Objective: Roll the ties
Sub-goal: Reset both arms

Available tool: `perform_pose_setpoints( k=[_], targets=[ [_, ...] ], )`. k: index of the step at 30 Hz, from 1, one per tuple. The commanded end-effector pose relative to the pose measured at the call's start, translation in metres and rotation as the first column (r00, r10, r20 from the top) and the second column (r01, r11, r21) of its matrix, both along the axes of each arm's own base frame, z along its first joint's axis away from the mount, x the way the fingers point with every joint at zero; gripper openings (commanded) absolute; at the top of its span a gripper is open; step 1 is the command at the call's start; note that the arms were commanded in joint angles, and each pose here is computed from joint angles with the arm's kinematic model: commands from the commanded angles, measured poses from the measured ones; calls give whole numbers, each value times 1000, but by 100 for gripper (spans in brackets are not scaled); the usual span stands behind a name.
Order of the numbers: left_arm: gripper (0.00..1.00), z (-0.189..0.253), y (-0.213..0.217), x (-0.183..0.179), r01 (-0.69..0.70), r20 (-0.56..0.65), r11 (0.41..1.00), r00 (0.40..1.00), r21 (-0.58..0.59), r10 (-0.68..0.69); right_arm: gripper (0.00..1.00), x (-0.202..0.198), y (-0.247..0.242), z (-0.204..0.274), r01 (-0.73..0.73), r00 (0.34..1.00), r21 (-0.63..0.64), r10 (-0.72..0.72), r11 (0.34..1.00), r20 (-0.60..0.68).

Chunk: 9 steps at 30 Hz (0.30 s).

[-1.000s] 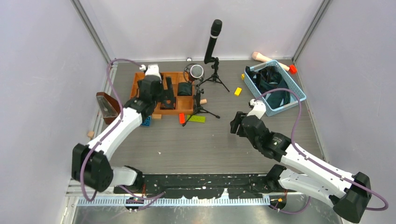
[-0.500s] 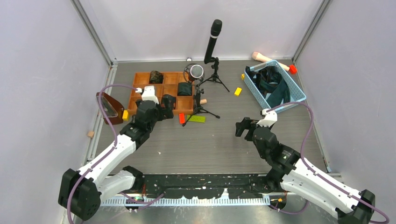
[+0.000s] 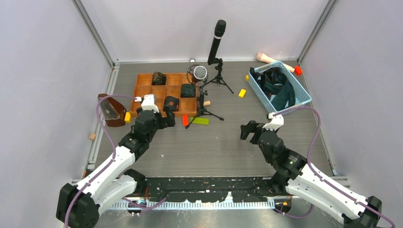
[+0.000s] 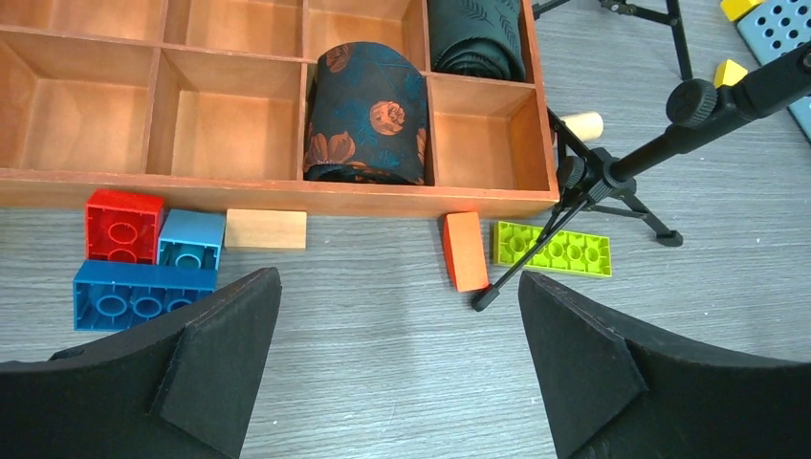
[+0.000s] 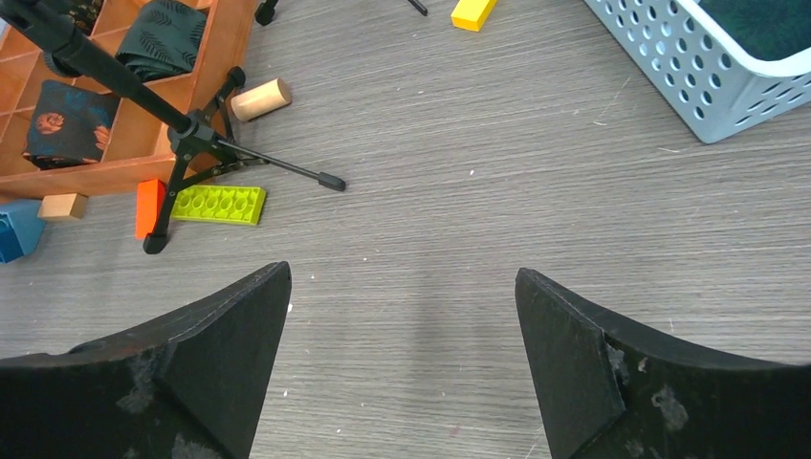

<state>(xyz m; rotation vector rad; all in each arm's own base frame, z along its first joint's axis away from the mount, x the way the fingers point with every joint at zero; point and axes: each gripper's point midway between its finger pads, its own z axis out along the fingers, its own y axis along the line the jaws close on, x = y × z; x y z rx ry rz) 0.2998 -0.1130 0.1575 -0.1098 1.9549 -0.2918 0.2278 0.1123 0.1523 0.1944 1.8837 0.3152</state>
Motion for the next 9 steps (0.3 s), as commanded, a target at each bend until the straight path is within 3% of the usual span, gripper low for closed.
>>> perform_pose_setpoints(
  k=[1,9],
  targets=[
    [100,15,0,-1,13,66,1000,998,-9,-12,94,4,8,6,-21,999,29,21,999,25],
    [100,7,13,-4,-14,30,997,999,80,12,94,4,19,2,-78,997,12,78,997,4]
  ],
)
